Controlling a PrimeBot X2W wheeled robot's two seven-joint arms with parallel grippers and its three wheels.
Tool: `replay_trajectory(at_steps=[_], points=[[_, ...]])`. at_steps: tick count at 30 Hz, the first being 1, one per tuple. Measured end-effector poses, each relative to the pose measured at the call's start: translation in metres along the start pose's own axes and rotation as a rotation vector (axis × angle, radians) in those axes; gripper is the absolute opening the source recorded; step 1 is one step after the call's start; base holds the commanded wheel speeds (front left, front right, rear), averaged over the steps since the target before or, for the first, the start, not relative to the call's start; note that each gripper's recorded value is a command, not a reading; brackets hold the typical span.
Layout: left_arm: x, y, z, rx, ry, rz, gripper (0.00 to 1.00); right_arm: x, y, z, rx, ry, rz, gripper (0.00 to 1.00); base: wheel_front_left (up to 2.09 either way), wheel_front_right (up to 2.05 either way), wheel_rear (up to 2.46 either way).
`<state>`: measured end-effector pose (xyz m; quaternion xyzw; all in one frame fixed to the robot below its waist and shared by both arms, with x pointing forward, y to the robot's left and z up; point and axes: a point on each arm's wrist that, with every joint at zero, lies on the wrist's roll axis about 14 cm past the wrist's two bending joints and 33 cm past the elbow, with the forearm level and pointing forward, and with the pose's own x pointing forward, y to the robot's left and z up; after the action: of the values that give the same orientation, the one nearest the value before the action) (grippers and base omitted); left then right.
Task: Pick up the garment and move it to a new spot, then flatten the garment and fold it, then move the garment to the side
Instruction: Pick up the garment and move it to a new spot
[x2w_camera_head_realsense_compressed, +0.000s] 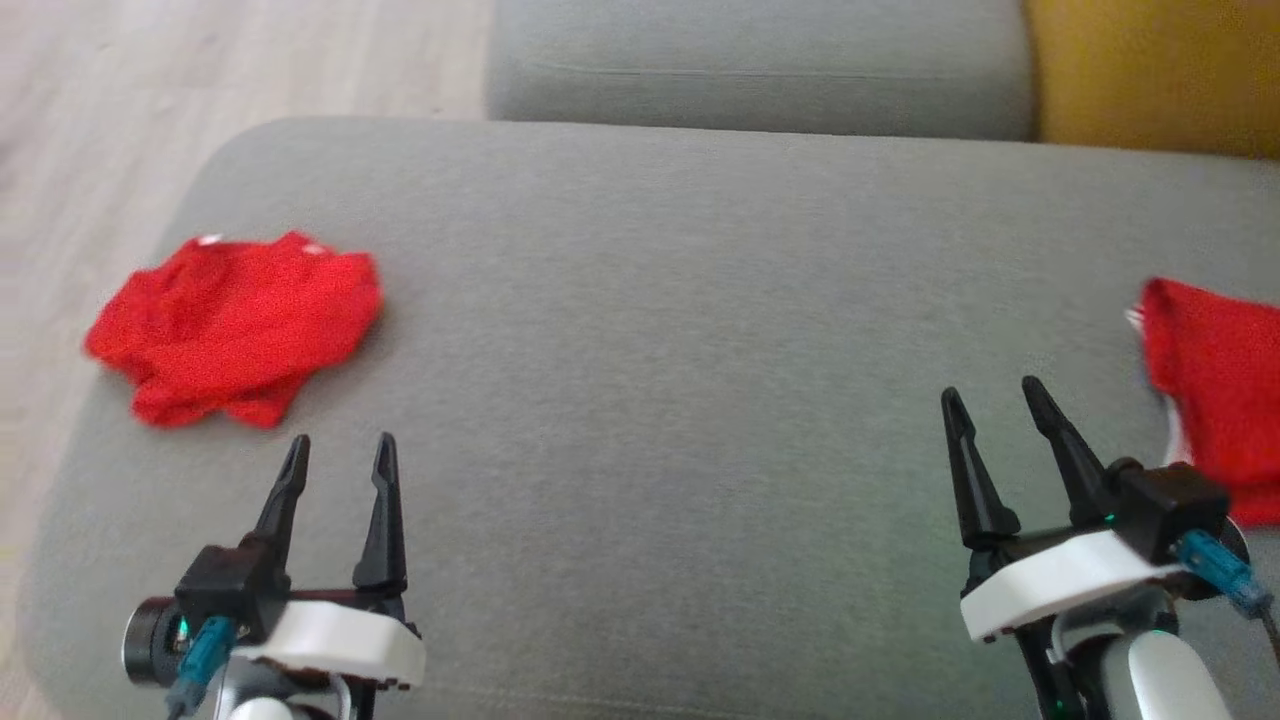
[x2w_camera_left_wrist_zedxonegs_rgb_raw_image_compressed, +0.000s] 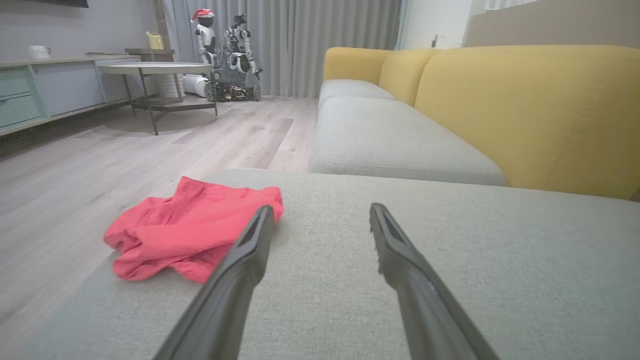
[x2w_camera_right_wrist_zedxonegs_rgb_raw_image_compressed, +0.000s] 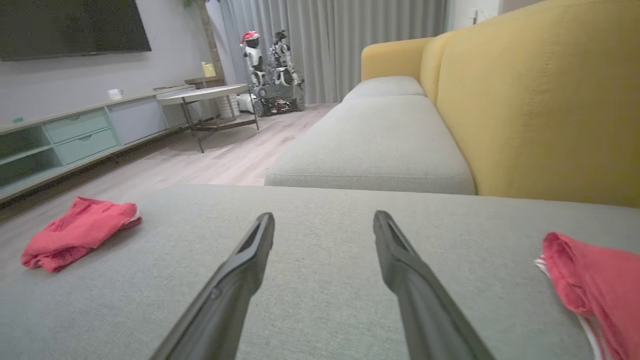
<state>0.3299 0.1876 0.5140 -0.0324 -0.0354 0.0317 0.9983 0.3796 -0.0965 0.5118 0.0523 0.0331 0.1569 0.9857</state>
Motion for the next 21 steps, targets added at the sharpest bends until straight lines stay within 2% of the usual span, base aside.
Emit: replay_trajectory(at_steps=[10, 15, 21], points=[[-0.036, 0.059, 0.009, 0.014, -0.03, 0.197, 1.0, 0.031, 0.073, -0.005, -0.002, 0.027, 0.229, 1.0, 0.0, 0.0, 0.0], [-0.048, 0.073, 0.012, 0.015, -0.039, 0.247, 1.0, 0.036, 0.089, -0.005, -0.008, 0.032, 0.278, 1.0, 0.0, 0.0, 0.0], [-0.05, 0.075, 0.012, 0.017, -0.042, 0.256, 1.0, 0.037, 0.092, -0.007, -0.006, 0.036, 0.286, 1.0, 0.0, 0.0, 0.0]])
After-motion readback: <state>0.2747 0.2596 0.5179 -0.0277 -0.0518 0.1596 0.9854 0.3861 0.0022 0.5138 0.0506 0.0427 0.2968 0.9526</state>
